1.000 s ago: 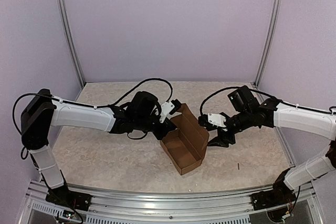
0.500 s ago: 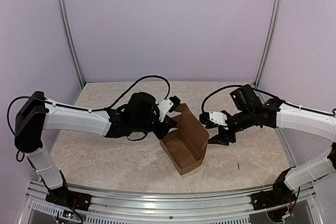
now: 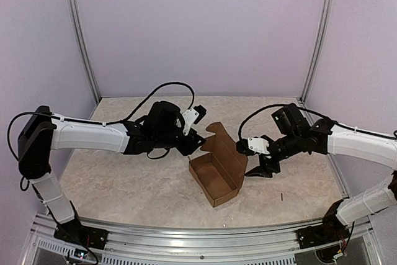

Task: Fold the paper box

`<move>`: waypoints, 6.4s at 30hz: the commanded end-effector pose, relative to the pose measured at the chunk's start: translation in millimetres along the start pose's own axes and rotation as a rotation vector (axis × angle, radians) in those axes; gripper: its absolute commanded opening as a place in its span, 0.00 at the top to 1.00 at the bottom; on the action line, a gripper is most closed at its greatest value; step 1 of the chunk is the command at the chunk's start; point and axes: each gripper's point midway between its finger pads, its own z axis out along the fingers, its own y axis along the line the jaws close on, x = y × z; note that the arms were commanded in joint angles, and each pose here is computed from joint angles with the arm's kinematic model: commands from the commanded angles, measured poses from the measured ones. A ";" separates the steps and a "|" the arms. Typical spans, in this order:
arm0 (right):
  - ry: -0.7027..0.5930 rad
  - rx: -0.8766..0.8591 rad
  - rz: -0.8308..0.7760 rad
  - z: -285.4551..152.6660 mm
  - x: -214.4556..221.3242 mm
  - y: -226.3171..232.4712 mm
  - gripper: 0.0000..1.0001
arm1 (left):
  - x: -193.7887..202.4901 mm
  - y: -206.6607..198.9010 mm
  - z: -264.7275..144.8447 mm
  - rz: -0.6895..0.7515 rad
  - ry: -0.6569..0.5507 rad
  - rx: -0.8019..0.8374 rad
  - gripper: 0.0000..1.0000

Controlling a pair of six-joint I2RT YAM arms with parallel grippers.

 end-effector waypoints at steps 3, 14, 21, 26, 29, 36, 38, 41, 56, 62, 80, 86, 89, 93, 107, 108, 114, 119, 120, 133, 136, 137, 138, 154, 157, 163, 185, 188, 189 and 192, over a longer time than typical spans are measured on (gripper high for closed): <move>-0.002 -0.082 0.004 3.4 3.9 24.6 0.27 | -11.9 5.8 20.9 0.054 -0.003 0.083 0.56; -0.041 -0.105 0.079 18.4 -4.5 18.8 0.24 | 6.2 -15.1 39.5 0.075 0.073 0.218 0.83; -0.042 -0.081 0.095 21.2 -7.7 10.1 0.26 | 13.3 -19.6 36.9 0.080 0.077 0.246 0.83; -0.032 -0.047 0.098 20.3 -8.1 2.9 0.27 | 12.2 -22.4 35.7 0.079 0.067 0.264 0.96; -0.032 -0.022 0.108 18.9 -11.5 -4.0 0.27 | 7.0 -21.9 35.7 0.068 0.042 0.254 0.99; -0.036 -0.104 0.111 19.1 -16.3 7.0 0.14 | 6.5 -11.2 29.9 0.005 0.039 0.186 1.00; -0.029 -0.091 0.105 17.3 -13.9 7.3 0.11 | 5.9 -3.4 29.3 0.001 0.033 0.152 1.00; -0.026 -0.046 0.061 11.5 -12.8 3.7 0.08 | 6.3 14.7 31.2 0.004 0.019 0.093 1.00; -0.050 0.095 0.036 34.3 -22.3 -40.7 0.19 | -3.4 41.2 28.5 0.006 -0.062 0.063 1.00; -0.046 -0.002 -0.026 29.3 -23.5 -21.8 0.14 | 6.5 41.8 26.4 0.005 -0.055 0.052 1.00; 0.042 0.031 -0.025 12.6 4.6 -44.0 0.19 | 3.2 33.5 22.9 0.024 -0.076 0.082 1.00; -0.023 0.034 0.001 24.1 -13.9 -47.9 0.21 | 4.5 29.3 22.4 0.008 -0.063 0.078 1.00; -0.042 0.050 0.015 26.5 -18.3 -51.3 0.21 | 6.8 25.2 22.0 0.002 -0.060 0.075 1.00; -0.050 0.061 0.018 25.7 -19.3 -49.8 0.23 | 15.1 19.1 22.2 -0.011 -0.052 0.070 1.00; 0.036 -0.080 -0.120 27.8 1.0 -2.0 0.13 | 31.2 16.2 18.3 -0.036 -0.019 0.044 1.00; 0.049 -0.097 -0.124 26.6 4.3 2.0 0.12 | 28.8 18.3 18.5 -0.040 -0.010 0.039 1.00; -0.003 -0.077 -0.030 26.1 -6.5 -1.2 0.12 | 16.0 21.2 28.3 -0.047 0.064 0.048 1.00; -0.024 -0.024 0.041 33.6 -12.4 -16.8 0.16 | 15.2 19.4 32.5 -0.046 0.084 0.061 1.00; -0.028 -0.019 0.051 34.6 -13.4 -19.0 0.16 | 14.2 19.0 32.5 -0.046 0.082 0.064 1.00; -0.007 -0.011 0.006 36.3 -4.4 -13.3 0.21 | 35.8 12.2 27.3 -0.070 0.087 0.068 1.00; -0.010 -0.020 -0.033 31.8 -9.4 -7.7 0.20 | 41.6 10.3 23.9 -0.078 0.083 0.062 1.00; -0.006 -0.019 -0.044 31.5 -10.3 -6.4 0.20 | 44.1 9.4 22.8 -0.078 0.084 0.061 1.00; 0.001 -0.016 -0.056 31.9 -10.9 -5.2 0.20 | 46.5 9.0 22.0 -0.078 0.084 0.059 1.00; 0.044 -0.012 -0.121 47.7 -16.8 8.1 0.21 | 84.4 -2.8 14.6 -0.107 0.135 -0.003 1.00; 0.038 -0.010 -0.143 45.7 -22.2 10.7 0.21 | 96.0 -2.4 12.8 -0.110 0.145 -0.017 1.00; 0.066 -0.023 -0.213 50.6 -24.8 22.7 0.21 | 101.3 -8.0 6.3 -0.089 0.108 -0.035 1.00; 0.185 -0.052 -0.488 77.8 -23.1 62.7 0.21 | 139.4 -6.0 -25.6 -0.046 0.136 -0.119 0.92; 0.195 -0.030 -0.504 81.8 -24.3 62.4 0.21 | 141.1 -7.0 -34.2 -0.050 0.129 -0.132 0.85; 0.195 -0.025 -0.503 81.9 -24.9 61.7 0.21 | 140.3 -7.2 -37.5 -0.054 0.125 -0.137 0.81; 0.198 0.004 -0.497 80.5 -26.7 56.4 0.22 | 142.3 -10.7 -47.9 -0.045 0.120 -0.152 0.75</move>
